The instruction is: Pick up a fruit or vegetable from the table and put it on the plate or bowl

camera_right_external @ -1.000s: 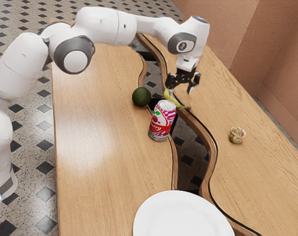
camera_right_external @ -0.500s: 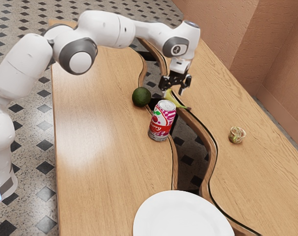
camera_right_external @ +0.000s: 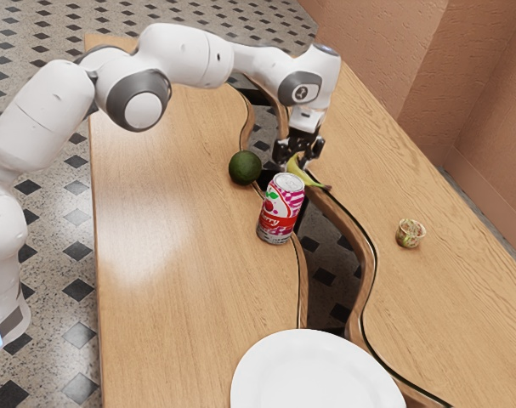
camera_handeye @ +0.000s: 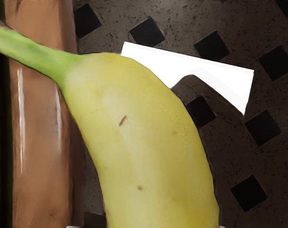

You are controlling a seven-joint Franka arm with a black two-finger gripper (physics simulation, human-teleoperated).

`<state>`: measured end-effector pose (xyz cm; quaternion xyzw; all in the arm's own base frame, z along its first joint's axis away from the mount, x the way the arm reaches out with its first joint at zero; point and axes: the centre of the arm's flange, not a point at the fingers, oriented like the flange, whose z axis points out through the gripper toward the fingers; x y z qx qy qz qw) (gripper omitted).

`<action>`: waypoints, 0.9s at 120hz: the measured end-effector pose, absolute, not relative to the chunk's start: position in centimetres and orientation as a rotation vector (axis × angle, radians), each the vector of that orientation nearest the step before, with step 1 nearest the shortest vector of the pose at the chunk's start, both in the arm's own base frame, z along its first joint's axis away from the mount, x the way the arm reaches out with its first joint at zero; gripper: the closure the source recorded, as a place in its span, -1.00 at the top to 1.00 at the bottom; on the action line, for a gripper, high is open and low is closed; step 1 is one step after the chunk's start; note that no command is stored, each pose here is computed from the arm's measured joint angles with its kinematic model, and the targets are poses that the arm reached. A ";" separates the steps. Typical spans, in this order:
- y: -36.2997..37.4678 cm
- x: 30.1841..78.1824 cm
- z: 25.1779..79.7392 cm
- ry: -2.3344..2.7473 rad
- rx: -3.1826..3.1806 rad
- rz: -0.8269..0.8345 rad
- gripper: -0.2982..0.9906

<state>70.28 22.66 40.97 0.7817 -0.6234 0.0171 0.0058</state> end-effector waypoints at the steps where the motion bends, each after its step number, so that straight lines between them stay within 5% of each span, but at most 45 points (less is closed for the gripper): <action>1: 22.7 70.3 41.0 -1.950 2.448 0.054 -0.11; 16: 22.0 70.2 42.4 -1.949 2.461 0.067 -0.26; 27: 19.3 69.0 50.8 -2.017 2.495 0.135 -0.30; 47: -0.3 66.3 61.8 -2.343 2.251 0.193 -0.27; 72: -18.3 60.4 57.5 -2.531 1.902 -0.025 -0.30; 108: -31.4 55.8 52.0 -2.644 1.724 -0.154 -0.29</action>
